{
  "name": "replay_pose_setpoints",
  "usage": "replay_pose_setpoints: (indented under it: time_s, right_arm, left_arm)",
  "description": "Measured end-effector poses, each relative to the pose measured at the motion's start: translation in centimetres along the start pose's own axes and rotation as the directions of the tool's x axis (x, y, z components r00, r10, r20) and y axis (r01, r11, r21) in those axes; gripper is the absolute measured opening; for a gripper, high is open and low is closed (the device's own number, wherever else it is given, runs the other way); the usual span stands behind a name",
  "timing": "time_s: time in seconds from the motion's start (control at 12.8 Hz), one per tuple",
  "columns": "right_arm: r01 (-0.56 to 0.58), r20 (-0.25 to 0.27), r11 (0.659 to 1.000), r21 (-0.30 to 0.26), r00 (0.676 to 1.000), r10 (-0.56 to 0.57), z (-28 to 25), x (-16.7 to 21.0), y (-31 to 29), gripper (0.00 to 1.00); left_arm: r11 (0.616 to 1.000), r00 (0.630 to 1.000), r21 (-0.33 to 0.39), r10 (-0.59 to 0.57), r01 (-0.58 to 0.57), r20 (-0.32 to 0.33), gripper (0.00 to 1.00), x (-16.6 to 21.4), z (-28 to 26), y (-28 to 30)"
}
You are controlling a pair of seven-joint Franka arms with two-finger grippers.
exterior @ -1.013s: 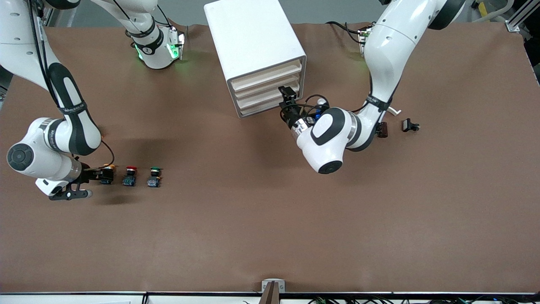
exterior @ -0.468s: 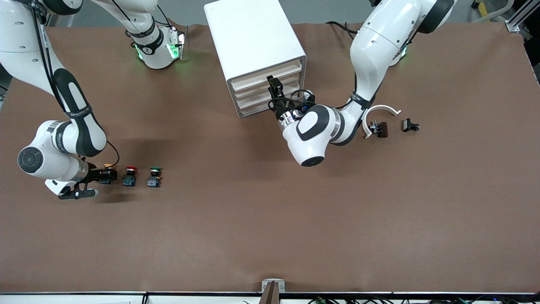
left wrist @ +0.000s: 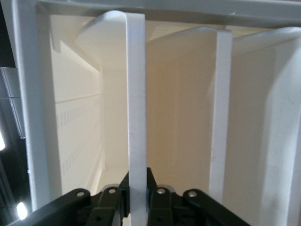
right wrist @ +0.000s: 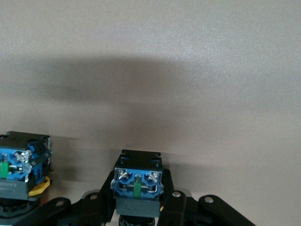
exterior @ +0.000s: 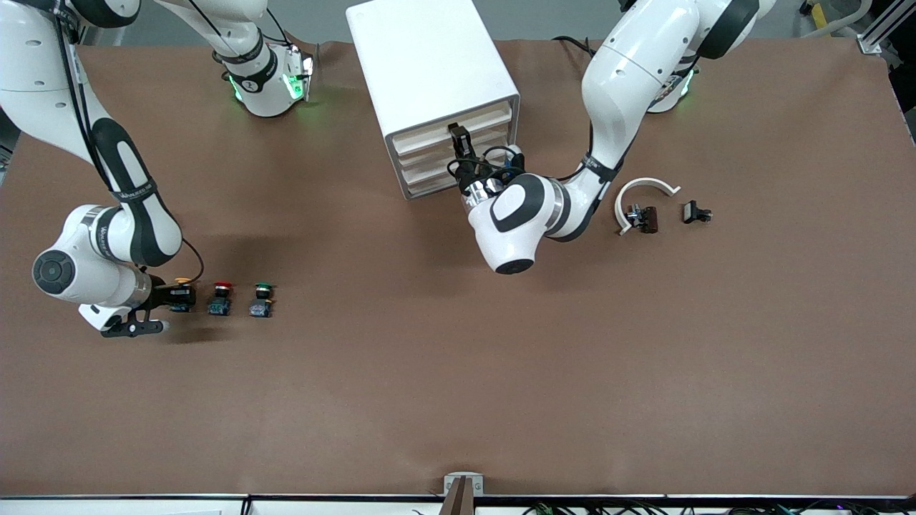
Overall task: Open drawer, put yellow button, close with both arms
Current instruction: 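Open the drawer with the left gripper while the right gripper grasps the button, then carry the yellow button over the open drawer with the right gripper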
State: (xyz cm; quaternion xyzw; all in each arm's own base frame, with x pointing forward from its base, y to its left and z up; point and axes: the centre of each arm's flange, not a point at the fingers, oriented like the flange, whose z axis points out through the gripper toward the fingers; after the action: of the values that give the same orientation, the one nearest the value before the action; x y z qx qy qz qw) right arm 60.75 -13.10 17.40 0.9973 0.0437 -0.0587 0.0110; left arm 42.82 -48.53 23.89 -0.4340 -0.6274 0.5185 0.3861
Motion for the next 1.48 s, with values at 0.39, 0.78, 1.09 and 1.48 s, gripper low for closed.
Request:
replay_pose_setpoints:
  time_s: [0.39, 0.78, 1.09, 1.48]
  right_arm:
    - [-0.006, 0.019, 1.0, -0.001, 1.0, 0.006, -2.5, 0.1, 0.4, 0.41]
    - [-0.059, 0.079, 0.998, -0.006, 0.995, 0.06, -11.0, -1.0, -0.6, 0.41]
    - [-0.161, 0.149, 0.985, -0.054, 0.974, 0.168, -19.4, -3.0, -7.8, 0.41]
    - [-0.298, 0.228, 0.944, -0.14, 0.918, 0.323, -28.3, -6.3, -18.8, 0.41]
  left_arm:
    - [1.0, 0.995, -0.013, -0.008, 0.01, 0.096, 0.1, 2.4, -5.9, 0.7]
    - [0.998, 0.976, -0.056, 0.017, -0.005, 0.219, 0.11, 5.0, -12.9, 0.7]
    - [0.997, 0.97, -0.074, 0.04, -0.023, 0.241, 0.49, 5.4, -14.2, 0.6]
    - [0.977, 0.946, -0.206, 0.111, -0.048, 0.306, 1.0, 6.8, -20.5, -2.6]
